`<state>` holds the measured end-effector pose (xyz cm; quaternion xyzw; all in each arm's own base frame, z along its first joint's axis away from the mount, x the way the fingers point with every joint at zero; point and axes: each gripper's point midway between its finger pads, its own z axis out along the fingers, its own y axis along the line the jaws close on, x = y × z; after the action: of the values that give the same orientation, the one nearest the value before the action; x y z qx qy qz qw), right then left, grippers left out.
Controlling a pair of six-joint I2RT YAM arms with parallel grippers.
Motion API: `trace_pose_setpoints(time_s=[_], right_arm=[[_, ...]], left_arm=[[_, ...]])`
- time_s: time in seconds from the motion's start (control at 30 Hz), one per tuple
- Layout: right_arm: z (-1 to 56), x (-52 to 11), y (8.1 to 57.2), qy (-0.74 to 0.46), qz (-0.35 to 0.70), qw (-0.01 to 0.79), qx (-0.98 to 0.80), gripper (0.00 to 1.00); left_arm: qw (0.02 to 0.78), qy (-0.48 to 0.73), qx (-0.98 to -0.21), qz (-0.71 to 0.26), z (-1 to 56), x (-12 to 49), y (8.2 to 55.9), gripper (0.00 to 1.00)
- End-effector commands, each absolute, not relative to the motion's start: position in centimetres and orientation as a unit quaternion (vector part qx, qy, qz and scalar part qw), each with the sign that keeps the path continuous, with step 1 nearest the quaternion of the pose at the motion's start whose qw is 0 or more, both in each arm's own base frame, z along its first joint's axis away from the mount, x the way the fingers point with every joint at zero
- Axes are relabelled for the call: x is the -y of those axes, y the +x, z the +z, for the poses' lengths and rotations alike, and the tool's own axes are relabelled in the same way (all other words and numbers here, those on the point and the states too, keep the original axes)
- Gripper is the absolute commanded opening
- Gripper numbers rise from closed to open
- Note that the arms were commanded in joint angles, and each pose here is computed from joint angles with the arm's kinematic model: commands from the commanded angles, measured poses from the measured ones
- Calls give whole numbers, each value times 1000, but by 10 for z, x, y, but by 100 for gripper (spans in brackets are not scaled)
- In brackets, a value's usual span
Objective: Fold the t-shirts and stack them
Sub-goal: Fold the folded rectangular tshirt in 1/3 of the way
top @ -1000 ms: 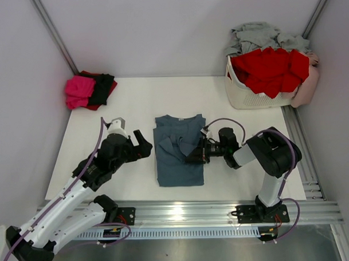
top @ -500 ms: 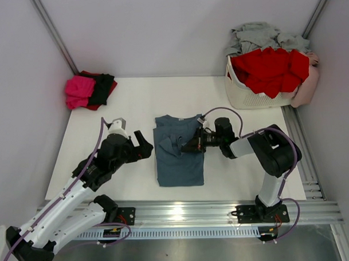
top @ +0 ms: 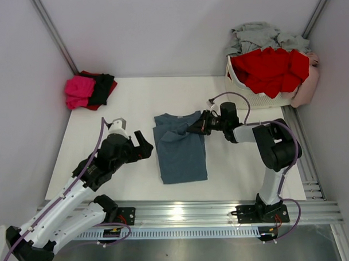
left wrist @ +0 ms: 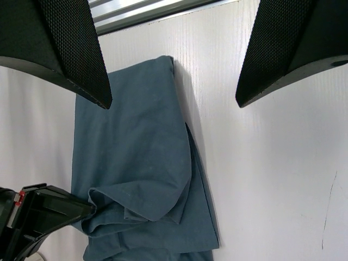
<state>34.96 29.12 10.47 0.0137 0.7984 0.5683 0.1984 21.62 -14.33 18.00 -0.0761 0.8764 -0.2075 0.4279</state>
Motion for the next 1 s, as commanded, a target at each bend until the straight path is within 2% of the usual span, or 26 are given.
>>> trace_pose_setpoints(time_s=[0.0, 0.1, 0.13, 0.23, 0.3, 0.43, 0.6, 0.67, 0.7, 0.8, 0.97], right_arm=[[92, -286, 373, 26, 536, 221, -814, 0], [81, -287, 382, 36, 525, 216, -823, 10], [79, -287, 384, 39, 520, 216, -825, 27], [69, -283, 390, 51, 498, 217, -838, 57], [70, -280, 397, 55, 485, 232, -841, 65], [78, -280, 402, 43, 474, 255, -842, 69], [82, -277, 408, 34, 451, 271, -849, 70], [80, -273, 410, 39, 435, 281, -855, 70], [79, -272, 411, 40, 427, 287, -857, 70], [85, -265, 418, 37, 377, 335, -863, 70], [111, -269, 417, -3, 321, 389, -864, 70]], left_arm=[[431, -66, -875, -210, 183, 146, 217, 99], [432, -67, -875, -209, 183, 146, 218, 99], [430, -66, -876, -208, 182, 146, 218, 99], [429, -69, -878, -202, 180, 145, 219, 99], [427, -71, -879, -202, 178, 145, 219, 99], [439, -76, -871, -206, 184, 149, 229, 99], [469, -51, -862, -185, 208, 176, 283, 99], [414, -41, -899, -138, 171, 186, 303, 99], [425, -44, -890, -156, 201, 201, 323, 98], [387, -37, -907, -163, 188, 230, 354, 95], [352, -22, -916, -191, 164, 260, 375, 93]])
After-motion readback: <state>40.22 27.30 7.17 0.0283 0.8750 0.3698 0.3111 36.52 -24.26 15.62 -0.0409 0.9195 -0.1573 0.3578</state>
